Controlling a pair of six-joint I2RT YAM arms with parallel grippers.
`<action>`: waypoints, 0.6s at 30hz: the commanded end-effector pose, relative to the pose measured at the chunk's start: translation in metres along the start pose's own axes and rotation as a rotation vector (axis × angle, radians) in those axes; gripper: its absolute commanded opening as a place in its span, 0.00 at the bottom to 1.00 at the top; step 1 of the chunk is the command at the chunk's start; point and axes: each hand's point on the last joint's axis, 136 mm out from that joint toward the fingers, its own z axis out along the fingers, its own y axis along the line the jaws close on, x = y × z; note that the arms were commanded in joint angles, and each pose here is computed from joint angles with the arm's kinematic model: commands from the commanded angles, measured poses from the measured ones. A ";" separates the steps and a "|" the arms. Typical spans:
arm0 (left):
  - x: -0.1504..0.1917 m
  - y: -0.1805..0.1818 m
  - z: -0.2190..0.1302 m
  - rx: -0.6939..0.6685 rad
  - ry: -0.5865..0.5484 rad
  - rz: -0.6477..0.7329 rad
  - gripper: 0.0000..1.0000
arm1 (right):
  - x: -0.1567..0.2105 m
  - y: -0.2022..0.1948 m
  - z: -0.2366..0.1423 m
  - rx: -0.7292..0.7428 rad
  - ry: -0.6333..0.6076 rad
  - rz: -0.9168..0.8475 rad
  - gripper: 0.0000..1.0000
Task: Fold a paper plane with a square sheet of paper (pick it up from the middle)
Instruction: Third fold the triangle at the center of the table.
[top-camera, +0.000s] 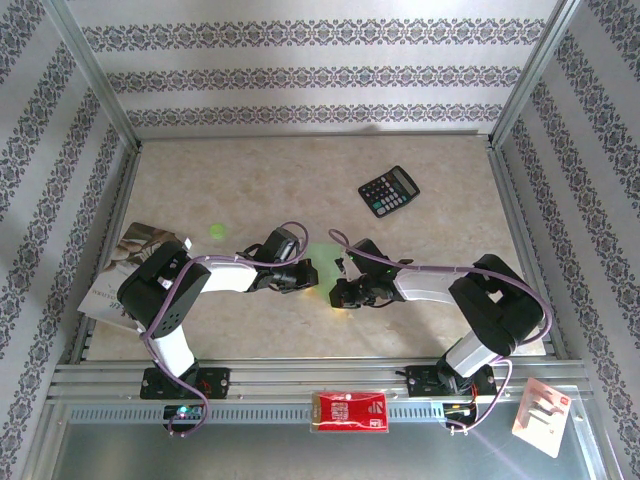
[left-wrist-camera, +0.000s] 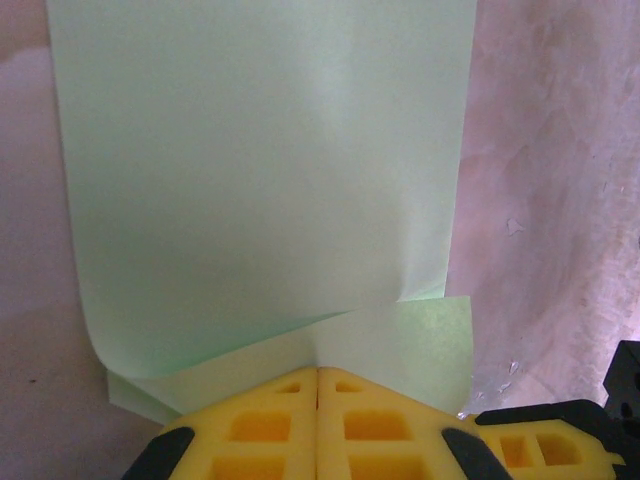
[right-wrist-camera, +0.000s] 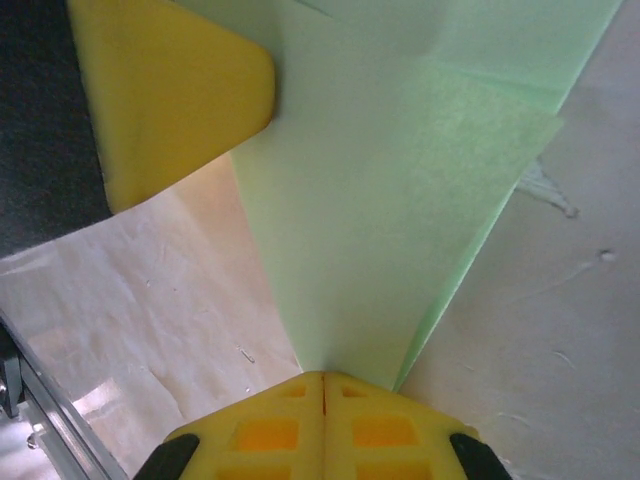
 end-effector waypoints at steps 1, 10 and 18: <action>0.037 0.074 0.002 -0.278 0.094 -0.072 0.06 | 0.010 -0.019 0.006 0.042 0.027 0.006 0.00; 0.011 0.033 -0.012 -0.204 0.047 -0.021 0.17 | 0.026 -0.030 0.005 0.067 0.046 0.035 0.00; 0.003 -0.010 -0.038 -0.066 -0.007 -0.023 0.27 | 0.045 -0.046 0.009 0.123 0.081 0.078 0.00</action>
